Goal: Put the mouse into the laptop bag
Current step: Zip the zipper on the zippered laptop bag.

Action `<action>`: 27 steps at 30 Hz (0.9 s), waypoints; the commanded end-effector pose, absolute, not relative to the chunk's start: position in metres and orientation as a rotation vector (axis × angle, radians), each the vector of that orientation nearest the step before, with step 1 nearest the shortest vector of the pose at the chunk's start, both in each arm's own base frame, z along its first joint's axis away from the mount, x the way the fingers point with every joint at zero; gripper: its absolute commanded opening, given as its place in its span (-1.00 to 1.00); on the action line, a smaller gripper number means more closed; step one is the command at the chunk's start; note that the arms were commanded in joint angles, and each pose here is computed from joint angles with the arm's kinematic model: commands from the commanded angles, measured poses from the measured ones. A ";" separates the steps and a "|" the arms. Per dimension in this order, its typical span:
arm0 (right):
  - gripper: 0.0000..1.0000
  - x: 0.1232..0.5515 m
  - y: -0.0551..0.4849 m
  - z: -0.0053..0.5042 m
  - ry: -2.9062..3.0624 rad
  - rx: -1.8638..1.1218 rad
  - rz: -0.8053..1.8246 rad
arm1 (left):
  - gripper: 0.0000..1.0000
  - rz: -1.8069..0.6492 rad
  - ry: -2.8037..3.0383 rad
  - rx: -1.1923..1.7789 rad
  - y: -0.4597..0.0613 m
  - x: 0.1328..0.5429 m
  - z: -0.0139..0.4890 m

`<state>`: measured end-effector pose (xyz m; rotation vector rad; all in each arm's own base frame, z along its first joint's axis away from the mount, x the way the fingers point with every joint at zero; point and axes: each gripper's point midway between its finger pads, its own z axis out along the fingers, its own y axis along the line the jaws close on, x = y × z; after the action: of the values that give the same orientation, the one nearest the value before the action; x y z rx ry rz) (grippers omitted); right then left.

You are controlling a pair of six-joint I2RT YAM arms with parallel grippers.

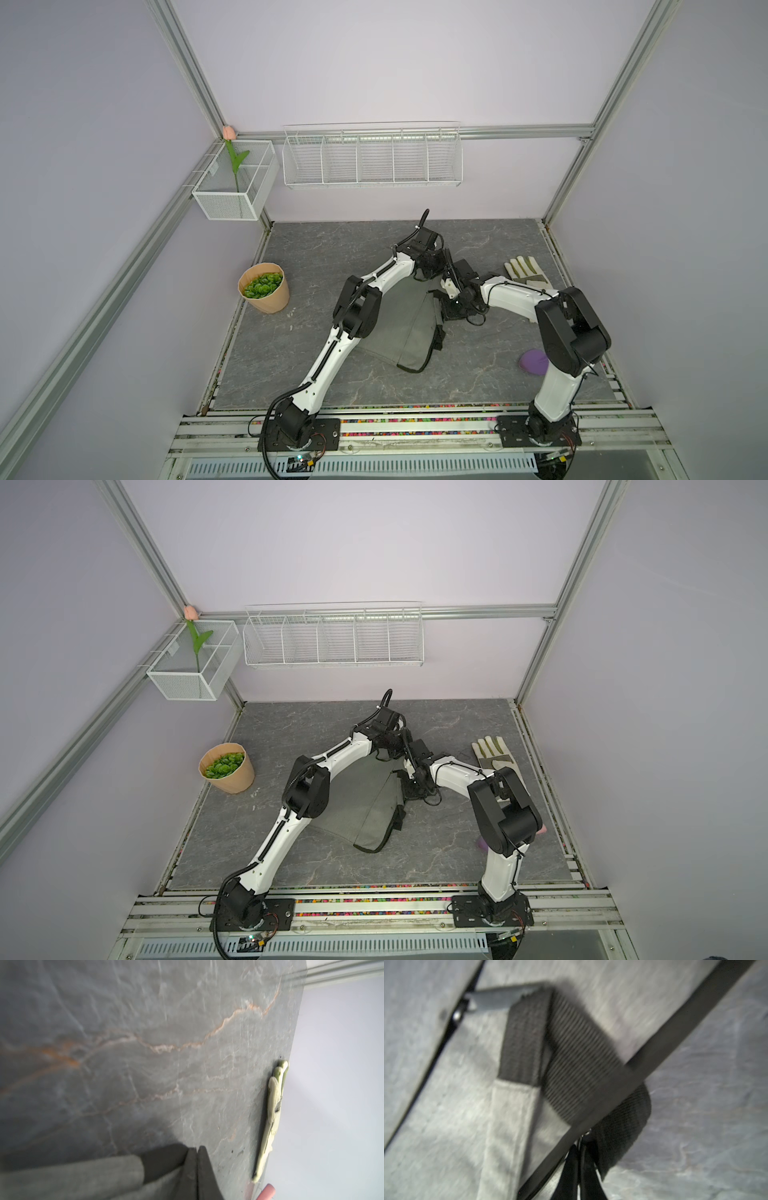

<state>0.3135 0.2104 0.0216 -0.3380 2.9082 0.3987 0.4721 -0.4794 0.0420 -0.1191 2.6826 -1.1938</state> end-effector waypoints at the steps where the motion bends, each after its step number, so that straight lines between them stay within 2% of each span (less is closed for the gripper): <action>1: -0.86 0.291 0.209 0.016 2.981 -0.312 0.421 | -1.00 -0.951 2.788 -0.228 -0.434 0.487 -0.023; 8: -0.86 0.323 0.184 0.025 2.943 -0.239 0.409 | -1.00 -0.993 2.688 -0.087 -0.427 0.476 0.078; 11: -0.86 0.337 0.175 0.029 2.920 -0.215 0.404 | -1.00 -0.969 2.680 -0.069 -0.412 0.461 0.099; 16: -0.86 0.358 0.166 0.026 2.911 -0.208 0.390 | -1.00 -1.033 2.693 -0.093 -0.402 0.429 0.096; 20: -0.86 0.369 0.173 0.032 2.886 -0.205 0.443 | -1.00 -1.063 2.714 -0.058 -0.420 0.414 0.083; 23: -0.86 0.362 0.182 0.037 2.875 -0.232 0.442 | -1.00 -1.108 2.738 -0.015 -0.446 0.412 0.072; 27: -0.86 0.344 0.177 0.035 2.887 -0.216 0.417 | -1.00 -1.066 2.779 -0.029 -0.455 0.418 0.044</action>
<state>0.3605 0.1802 0.0298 -0.2155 2.8769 0.4293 0.4180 -0.4520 0.0612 -0.0071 2.7381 -1.0755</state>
